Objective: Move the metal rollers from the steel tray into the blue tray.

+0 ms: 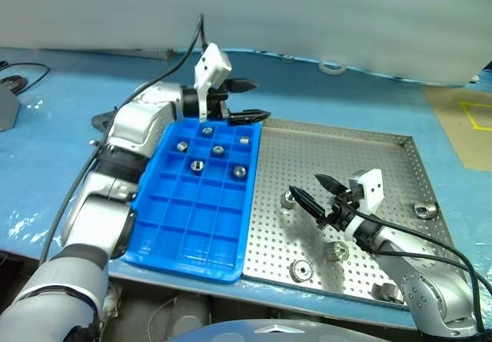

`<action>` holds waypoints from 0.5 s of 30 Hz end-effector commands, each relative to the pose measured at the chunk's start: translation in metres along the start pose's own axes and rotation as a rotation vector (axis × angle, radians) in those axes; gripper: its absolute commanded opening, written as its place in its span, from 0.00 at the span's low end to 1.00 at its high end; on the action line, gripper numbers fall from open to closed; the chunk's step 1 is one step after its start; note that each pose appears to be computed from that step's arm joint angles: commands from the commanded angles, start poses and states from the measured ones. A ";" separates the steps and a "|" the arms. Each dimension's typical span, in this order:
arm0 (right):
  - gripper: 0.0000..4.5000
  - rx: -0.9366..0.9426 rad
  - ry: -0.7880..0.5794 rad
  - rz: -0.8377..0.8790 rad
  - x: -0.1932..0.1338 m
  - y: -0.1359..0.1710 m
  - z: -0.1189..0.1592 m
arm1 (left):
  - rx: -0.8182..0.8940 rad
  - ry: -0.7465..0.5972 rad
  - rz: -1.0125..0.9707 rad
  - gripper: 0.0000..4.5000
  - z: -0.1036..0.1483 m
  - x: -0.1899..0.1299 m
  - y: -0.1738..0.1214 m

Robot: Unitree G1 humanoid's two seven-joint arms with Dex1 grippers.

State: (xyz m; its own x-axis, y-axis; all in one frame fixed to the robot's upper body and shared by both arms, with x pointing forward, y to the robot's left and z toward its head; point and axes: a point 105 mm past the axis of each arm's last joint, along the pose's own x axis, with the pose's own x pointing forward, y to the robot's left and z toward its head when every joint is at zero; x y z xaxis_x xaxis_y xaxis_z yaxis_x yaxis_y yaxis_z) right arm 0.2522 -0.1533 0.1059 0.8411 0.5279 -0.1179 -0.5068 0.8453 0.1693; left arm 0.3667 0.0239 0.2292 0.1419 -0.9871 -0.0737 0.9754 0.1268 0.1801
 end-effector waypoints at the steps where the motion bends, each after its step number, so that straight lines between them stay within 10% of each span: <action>1: 1.00 -0.087 -0.114 -0.066 -0.019 -0.031 0.064 | 0.013 0.005 -0.084 0.99 0.004 0.000 0.004; 15: 1.00 -0.019 -0.158 -0.149 -0.045 -0.060 0.059 | -0.119 -0.001 -0.326 0.99 -0.010 -0.007 -0.037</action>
State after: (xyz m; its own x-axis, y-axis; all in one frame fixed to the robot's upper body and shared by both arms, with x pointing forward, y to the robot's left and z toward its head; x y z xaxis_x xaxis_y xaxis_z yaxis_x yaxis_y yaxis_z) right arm 0.2564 -0.2274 0.1470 0.9184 0.3940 -0.0367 -0.3827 0.9079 0.1713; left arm 0.3413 0.0277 0.2000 -0.1412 -0.9836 -0.1126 0.9899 -0.1417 -0.0033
